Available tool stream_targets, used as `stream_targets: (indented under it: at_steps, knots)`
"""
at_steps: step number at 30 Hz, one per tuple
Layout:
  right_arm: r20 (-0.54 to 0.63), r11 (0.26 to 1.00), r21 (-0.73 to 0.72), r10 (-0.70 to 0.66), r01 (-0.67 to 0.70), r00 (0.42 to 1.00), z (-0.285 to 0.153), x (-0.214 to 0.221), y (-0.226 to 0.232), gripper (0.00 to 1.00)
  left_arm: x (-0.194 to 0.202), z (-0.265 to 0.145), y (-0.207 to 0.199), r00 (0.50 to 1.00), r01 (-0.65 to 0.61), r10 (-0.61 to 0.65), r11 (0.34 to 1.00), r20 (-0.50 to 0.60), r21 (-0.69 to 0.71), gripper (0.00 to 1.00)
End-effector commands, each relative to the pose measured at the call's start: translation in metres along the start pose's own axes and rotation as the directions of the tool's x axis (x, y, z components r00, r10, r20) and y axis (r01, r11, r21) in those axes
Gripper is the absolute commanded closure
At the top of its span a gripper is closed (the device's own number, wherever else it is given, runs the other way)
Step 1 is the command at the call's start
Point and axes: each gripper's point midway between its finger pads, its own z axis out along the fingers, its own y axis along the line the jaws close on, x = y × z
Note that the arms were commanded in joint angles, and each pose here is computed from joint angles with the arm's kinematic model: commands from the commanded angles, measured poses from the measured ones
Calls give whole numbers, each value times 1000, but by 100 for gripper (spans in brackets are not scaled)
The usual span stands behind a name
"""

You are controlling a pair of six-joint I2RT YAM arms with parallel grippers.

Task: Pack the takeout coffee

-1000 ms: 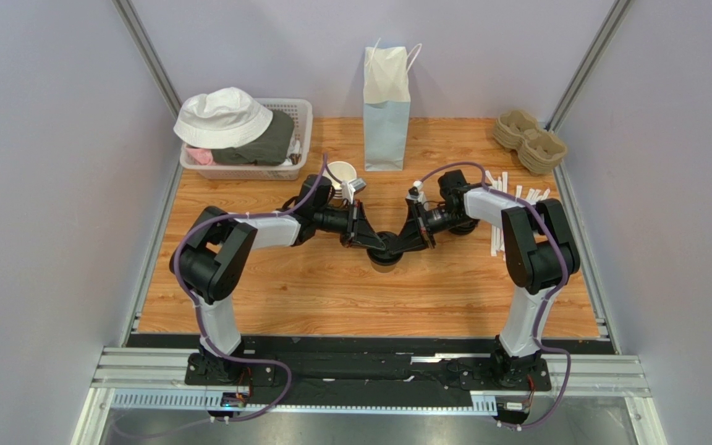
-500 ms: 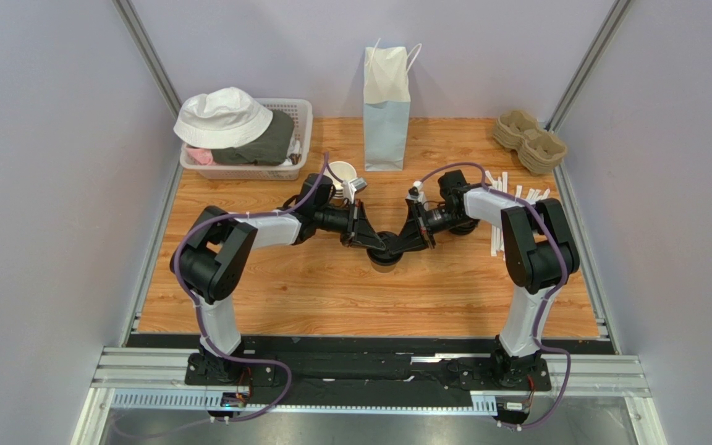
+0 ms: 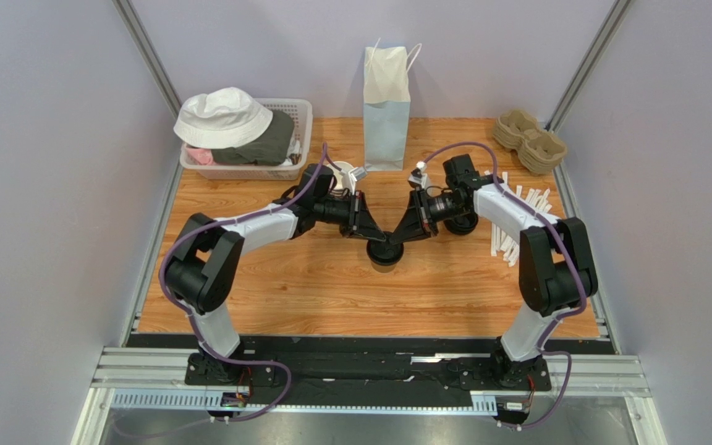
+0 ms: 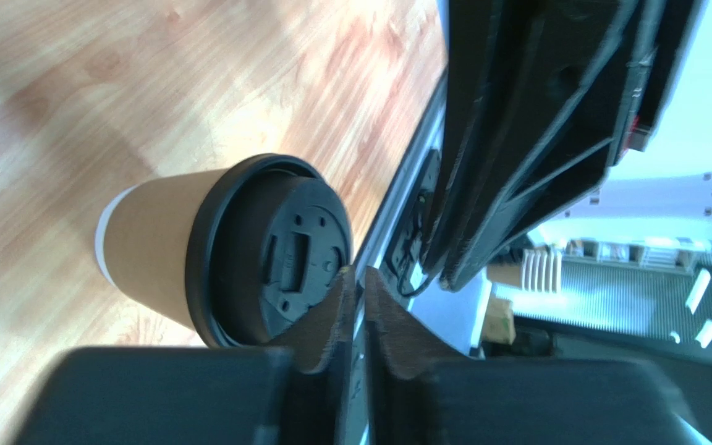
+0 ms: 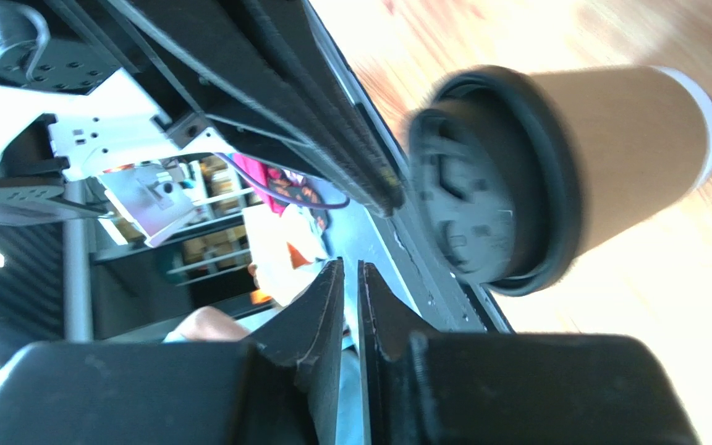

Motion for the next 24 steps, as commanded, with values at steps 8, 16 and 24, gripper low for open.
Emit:
stream_targets:
  at_steps: [8, 16, 24]
  knots:
    - [156, 962, 243, -168, 127, 973, -29, -54, -14, 83, 33, -43, 11, 992, 104, -88, 974, 89, -202, 79]
    - [137, 951, 304, -93, 47, 986, -19, -52, -54, 83, 39, -30, 39, 989, 145, -138, 956, 46, -256, 80]
    - [107, 956, 294, -48, 14, 993, -14, -28, -63, 83, 17, -16, 45, 992, 125, -116, 960, 54, -251, 81]
